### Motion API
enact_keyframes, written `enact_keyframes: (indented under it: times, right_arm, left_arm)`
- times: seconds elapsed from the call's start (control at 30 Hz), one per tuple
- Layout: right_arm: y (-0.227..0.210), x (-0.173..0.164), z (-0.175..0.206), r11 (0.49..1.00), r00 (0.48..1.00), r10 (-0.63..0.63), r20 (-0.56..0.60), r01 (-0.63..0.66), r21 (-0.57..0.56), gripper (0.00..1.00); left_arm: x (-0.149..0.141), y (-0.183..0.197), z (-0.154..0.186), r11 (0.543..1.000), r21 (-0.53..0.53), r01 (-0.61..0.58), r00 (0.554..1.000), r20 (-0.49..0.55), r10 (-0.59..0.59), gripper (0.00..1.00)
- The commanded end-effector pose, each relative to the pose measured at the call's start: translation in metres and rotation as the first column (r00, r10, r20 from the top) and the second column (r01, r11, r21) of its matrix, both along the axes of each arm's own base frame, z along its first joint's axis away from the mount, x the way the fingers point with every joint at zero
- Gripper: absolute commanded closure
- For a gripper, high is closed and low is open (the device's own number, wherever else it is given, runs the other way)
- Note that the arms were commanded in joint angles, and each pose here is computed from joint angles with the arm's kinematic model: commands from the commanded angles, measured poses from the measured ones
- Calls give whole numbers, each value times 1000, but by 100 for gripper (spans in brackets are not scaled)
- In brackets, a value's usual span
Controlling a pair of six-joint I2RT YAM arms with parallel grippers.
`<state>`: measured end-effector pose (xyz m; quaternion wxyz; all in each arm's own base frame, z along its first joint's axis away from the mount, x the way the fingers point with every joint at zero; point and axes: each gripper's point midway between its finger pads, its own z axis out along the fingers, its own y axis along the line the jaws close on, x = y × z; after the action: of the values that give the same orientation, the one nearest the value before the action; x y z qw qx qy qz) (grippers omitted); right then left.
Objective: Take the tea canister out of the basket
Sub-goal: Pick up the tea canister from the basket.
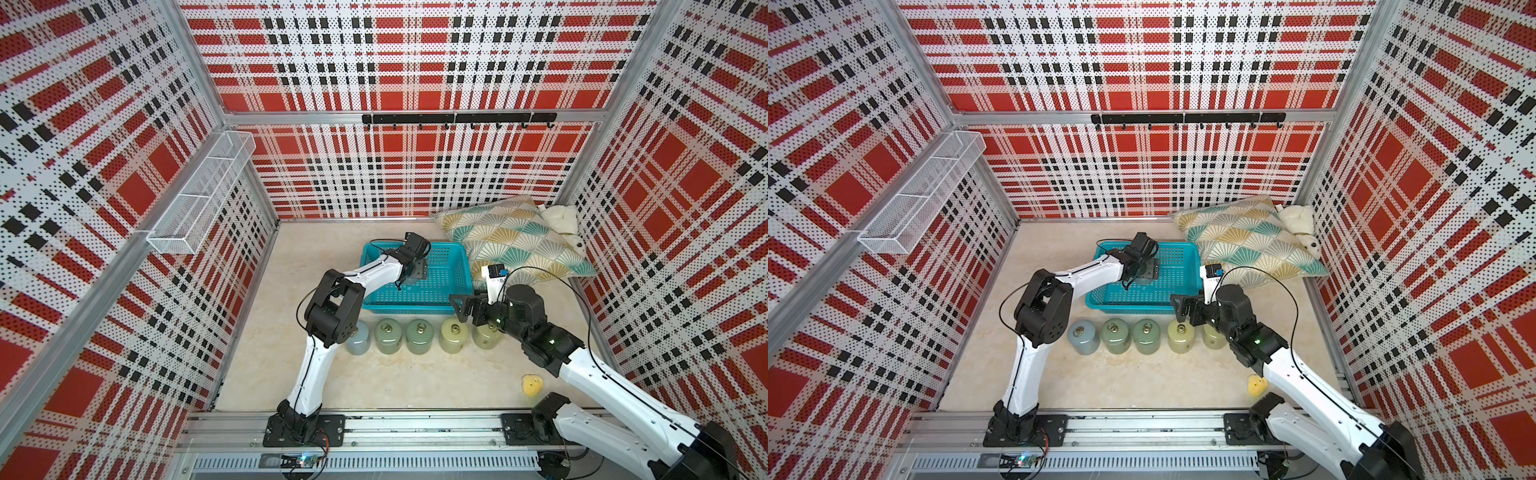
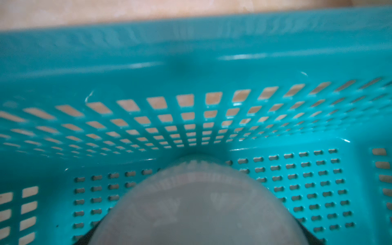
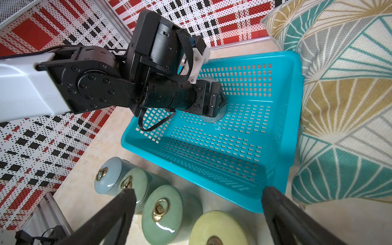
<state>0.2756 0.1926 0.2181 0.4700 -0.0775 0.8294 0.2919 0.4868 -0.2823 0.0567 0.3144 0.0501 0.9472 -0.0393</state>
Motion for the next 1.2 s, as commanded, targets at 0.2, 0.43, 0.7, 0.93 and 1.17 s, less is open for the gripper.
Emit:
enact_keyframes:
  times: [0.2, 0.43, 0.7, 0.93, 1.17]
  right_arm:
    - [2, 1, -2, 1000, 1000, 6, -2, -6, 10, 0]
    - [17, -2, -6, 998, 998, 62, -13, -62, 7, 0]
    - [45, -12, -15, 988, 988, 153, -31, -154, -34, 0]
    - [63, -20, -17, 975, 976, 217, -32, -218, -37, 0]
    - [81, -31, -20, 960, 963, 269, -19, -269, -73, 0]
  left_arm:
    - [-7, -13, 43, 1000, -18, 13, 998, 64, -12, 24]
    - [-23, -13, 82, 996, -84, 18, 995, 96, -10, 24]
    - [-54, 9, 122, 991, -134, 6, 993, 121, 11, 24]
    - [-82, 54, 149, 986, -160, -52, 986, 149, 77, 25]
    - [-107, 118, 176, 973, -169, -156, 966, 178, 185, 25]
